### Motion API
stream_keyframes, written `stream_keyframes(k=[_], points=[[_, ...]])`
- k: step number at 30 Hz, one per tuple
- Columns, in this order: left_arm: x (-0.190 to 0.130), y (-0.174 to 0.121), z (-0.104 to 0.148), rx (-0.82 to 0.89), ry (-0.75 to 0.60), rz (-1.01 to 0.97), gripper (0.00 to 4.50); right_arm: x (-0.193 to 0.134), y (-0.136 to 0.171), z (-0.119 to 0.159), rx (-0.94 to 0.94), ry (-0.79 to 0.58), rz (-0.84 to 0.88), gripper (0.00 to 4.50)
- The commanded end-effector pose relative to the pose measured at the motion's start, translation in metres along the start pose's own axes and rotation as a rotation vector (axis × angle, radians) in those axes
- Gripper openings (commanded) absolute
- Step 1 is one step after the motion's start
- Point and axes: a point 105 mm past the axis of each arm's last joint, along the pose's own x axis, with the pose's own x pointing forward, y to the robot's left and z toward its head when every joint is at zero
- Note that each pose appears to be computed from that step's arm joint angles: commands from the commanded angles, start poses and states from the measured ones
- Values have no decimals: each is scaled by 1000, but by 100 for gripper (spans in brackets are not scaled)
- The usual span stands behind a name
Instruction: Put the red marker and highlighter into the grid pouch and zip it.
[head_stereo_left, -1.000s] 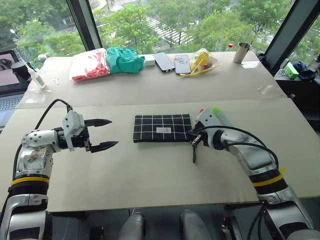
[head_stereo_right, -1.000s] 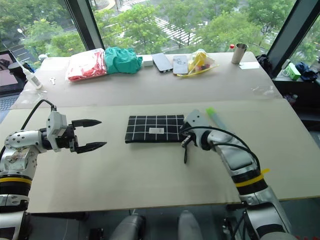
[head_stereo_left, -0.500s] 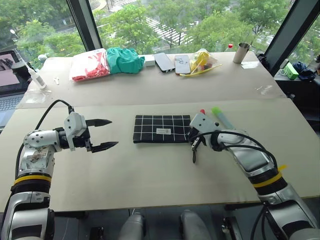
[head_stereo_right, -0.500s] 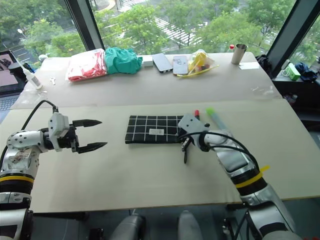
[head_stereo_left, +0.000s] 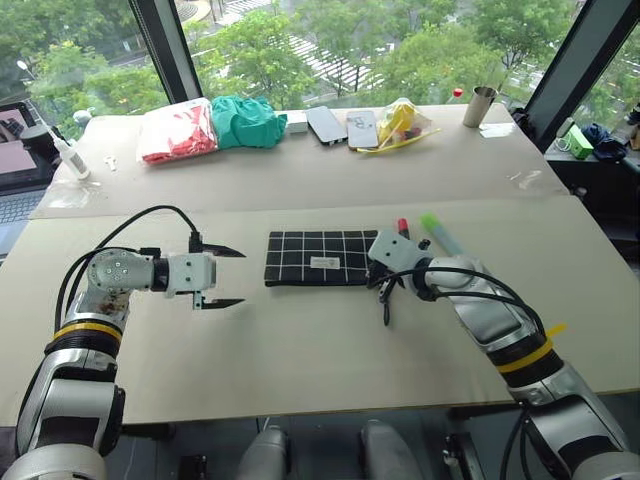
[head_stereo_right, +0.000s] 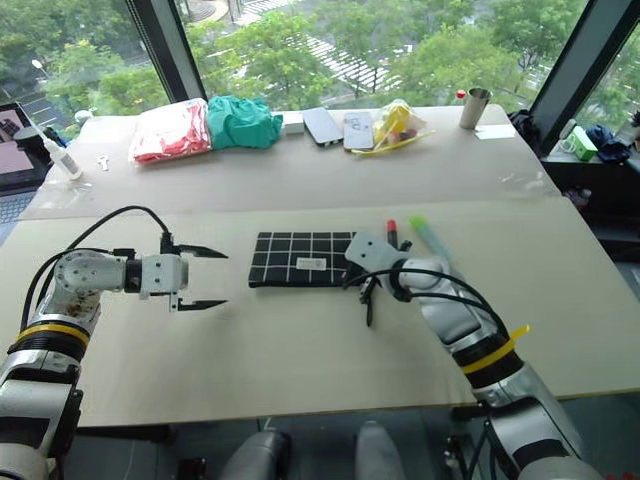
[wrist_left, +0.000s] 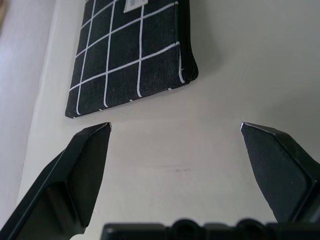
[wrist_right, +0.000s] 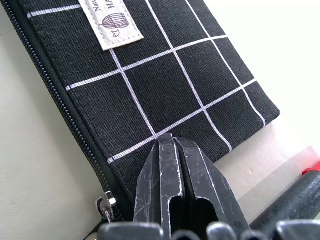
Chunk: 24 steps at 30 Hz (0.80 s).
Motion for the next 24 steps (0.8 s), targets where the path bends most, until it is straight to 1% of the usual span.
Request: stream_keyframes(k=[1, 6, 11, 16, 19, 21, 22, 24], points=[[12, 3, -3, 45, 20, 29, 450, -1, 7, -10, 33, 26, 20, 4], [29, 2, -1, 80, 19, 30, 450, -4, 9, -10, 45, 25, 18, 4], [51, 8, 17, 96, -63, 75, 450, -6, 5, -12, 51, 32, 6, 4], [61, 4, 29, 105, -136, 60, 450, -6, 5, -13, 59, 32, 3, 4], [62, -4, 28, 111, -134, 19, 450, -6, 4, -14, 63, 36, 0, 4], [60, -9, 24, 97, -122, -2, 398, -6, 4, -14, 64, 35, 1, 0], [59, -10, 22, 88, -121, -8, 382, -6, 4, -14, 64, 34, 1, 0], [56, -12, 19, 80, -114, -10, 307, -6, 4, -14, 67, 34, 0, 0]])
